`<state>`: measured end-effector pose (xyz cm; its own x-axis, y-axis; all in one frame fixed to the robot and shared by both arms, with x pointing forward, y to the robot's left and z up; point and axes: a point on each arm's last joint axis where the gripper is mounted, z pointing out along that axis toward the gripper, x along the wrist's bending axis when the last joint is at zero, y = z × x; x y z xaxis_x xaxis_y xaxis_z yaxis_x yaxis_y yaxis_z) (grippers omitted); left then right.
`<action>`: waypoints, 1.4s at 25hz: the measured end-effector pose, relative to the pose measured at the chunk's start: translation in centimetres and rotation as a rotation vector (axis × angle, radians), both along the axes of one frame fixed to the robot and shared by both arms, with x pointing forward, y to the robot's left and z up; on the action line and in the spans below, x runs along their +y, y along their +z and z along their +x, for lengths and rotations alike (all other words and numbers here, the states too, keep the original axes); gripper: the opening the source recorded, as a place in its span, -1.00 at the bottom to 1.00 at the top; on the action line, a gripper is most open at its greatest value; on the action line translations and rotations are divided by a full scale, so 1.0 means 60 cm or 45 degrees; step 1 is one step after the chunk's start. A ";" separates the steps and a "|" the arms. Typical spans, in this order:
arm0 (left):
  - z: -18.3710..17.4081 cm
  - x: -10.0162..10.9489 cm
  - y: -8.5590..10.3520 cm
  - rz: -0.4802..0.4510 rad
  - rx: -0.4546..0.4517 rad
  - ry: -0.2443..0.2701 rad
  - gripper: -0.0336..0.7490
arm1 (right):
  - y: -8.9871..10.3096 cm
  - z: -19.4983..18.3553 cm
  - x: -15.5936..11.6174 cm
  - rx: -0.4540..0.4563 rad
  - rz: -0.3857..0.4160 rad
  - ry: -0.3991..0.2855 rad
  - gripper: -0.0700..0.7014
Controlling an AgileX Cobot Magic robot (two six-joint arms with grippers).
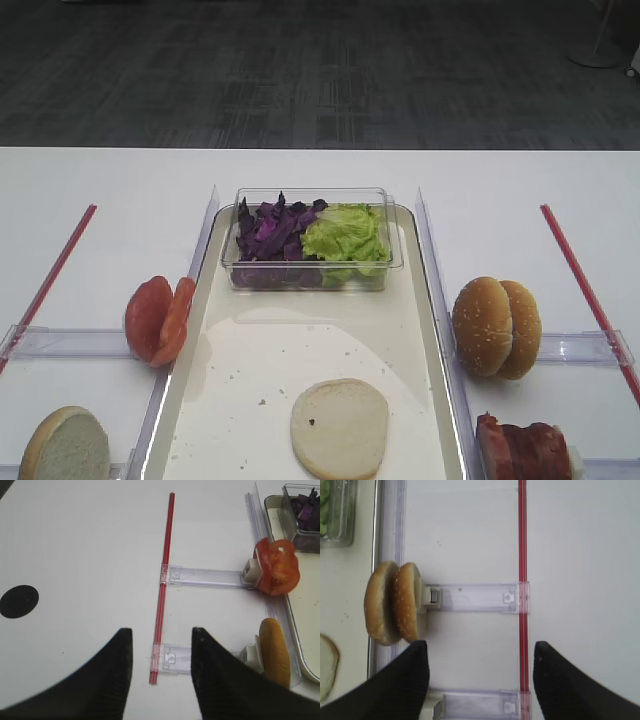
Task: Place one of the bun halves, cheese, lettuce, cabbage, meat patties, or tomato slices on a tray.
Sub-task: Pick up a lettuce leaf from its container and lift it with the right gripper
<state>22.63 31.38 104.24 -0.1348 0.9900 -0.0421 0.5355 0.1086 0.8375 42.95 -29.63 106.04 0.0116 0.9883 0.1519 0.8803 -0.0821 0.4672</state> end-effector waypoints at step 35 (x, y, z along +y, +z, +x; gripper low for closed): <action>0.000 0.000 0.000 0.000 0.000 0.000 -0.22 | -0.057 0.351 0.092 0.271 0.002 0.254 0.42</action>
